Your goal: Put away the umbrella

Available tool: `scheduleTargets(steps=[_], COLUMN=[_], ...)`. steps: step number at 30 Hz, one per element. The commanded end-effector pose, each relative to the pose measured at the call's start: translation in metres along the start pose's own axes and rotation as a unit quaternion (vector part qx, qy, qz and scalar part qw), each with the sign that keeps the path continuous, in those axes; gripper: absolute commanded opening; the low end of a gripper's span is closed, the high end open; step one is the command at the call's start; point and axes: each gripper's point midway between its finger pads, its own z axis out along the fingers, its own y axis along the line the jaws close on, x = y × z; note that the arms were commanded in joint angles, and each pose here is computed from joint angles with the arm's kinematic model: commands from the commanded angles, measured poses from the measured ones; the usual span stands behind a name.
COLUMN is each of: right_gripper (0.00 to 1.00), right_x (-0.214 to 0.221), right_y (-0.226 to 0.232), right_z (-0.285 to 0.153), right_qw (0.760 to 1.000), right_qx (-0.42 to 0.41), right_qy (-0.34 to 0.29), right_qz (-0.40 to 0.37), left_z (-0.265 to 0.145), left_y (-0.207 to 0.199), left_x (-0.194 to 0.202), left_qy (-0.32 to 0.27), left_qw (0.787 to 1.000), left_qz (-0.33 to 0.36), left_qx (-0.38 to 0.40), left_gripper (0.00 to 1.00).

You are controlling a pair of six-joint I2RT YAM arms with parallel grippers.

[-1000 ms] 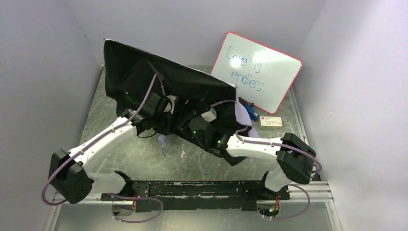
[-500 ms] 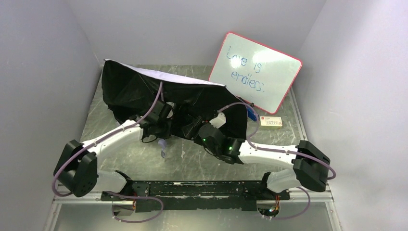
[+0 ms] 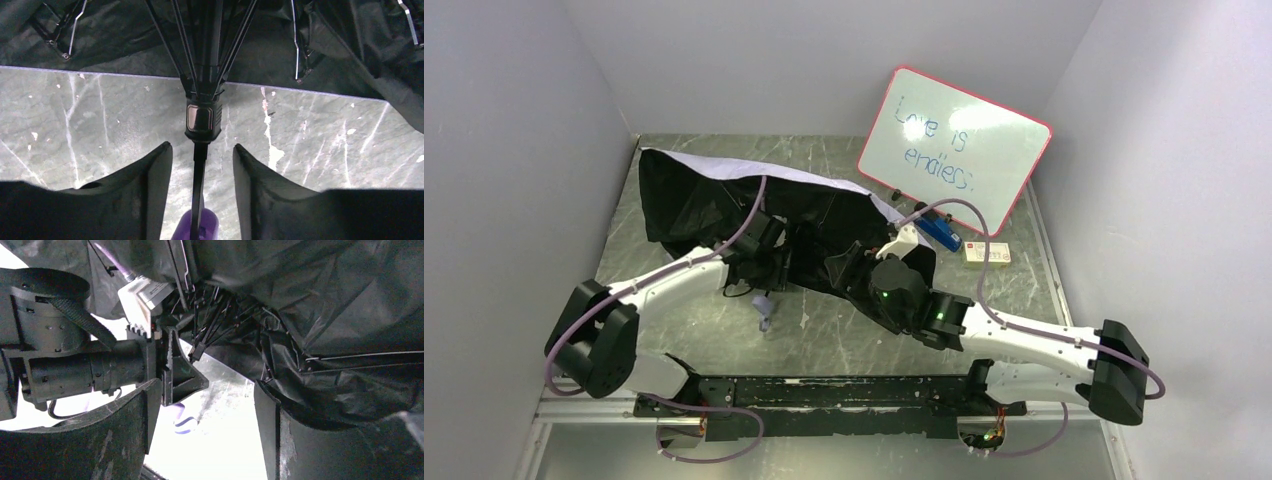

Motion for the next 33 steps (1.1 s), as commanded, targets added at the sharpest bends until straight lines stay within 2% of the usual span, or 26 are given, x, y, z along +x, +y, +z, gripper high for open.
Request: scheduleTargets(steps=[1, 8, 13, 16, 20, 25, 27, 30, 33], right_gripper=[0.7, 0.7, 0.68, 0.63, 0.63, 0.63, 0.63, 0.63, 0.62], right_x=[-0.03, -0.054, -0.073, -0.084, -0.102, -0.126, -0.134, -0.149, -0.169], right_y=[0.001, 0.006, 0.02, 0.032, 0.059, 0.081, 0.09, 0.105, 0.116], right_z=[-0.01, -0.029, -0.045, -0.048, -0.053, -0.068, -0.074, -0.086, -0.1], right_qw=[0.998, 0.996, 0.993, 0.991, 0.987, 0.982, 0.979, 0.974, 0.97], right_qx=[0.01, 0.0, -0.042, -0.058, -0.089, -0.12, -0.135, -0.159, -0.174], right_qy=[-0.034, -0.047, -0.066, -0.071, -0.073, -0.088, -0.09, -0.094, -0.112], right_qz=[-0.051, -0.073, -0.086, -0.094, -0.112, -0.118, -0.124, -0.128, -0.129], left_z=[-0.017, -0.048, -0.069, -0.083, -0.102, -0.13, -0.138, -0.153, -0.178], left_y=[0.003, 0.0, 0.002, 0.004, 0.009, 0.014, 0.014, 0.006, -0.013], left_x=[-0.009, -0.012, -0.02, -0.033, -0.054, -0.077, -0.082, -0.089, -0.099], left_qy=[-0.027, -0.05, -0.077, -0.103, -0.143, -0.189, -0.199, -0.215, -0.251], left_qw=[1.0, 0.998, 0.997, 0.994, 0.99, 0.982, 0.98, 0.977, 0.964], left_qz=[-0.005, 0.005, 0.014, 0.013, 0.006, 0.003, 0.004, 0.013, 0.052], left_qx=[-0.002, 0.022, 0.024, 0.015, -0.003, -0.019, -0.021, 0.003, 0.062], left_gripper=[0.54, 0.61, 0.62, 0.52, 0.37, 0.34, 0.29, 0.18, 0.06])
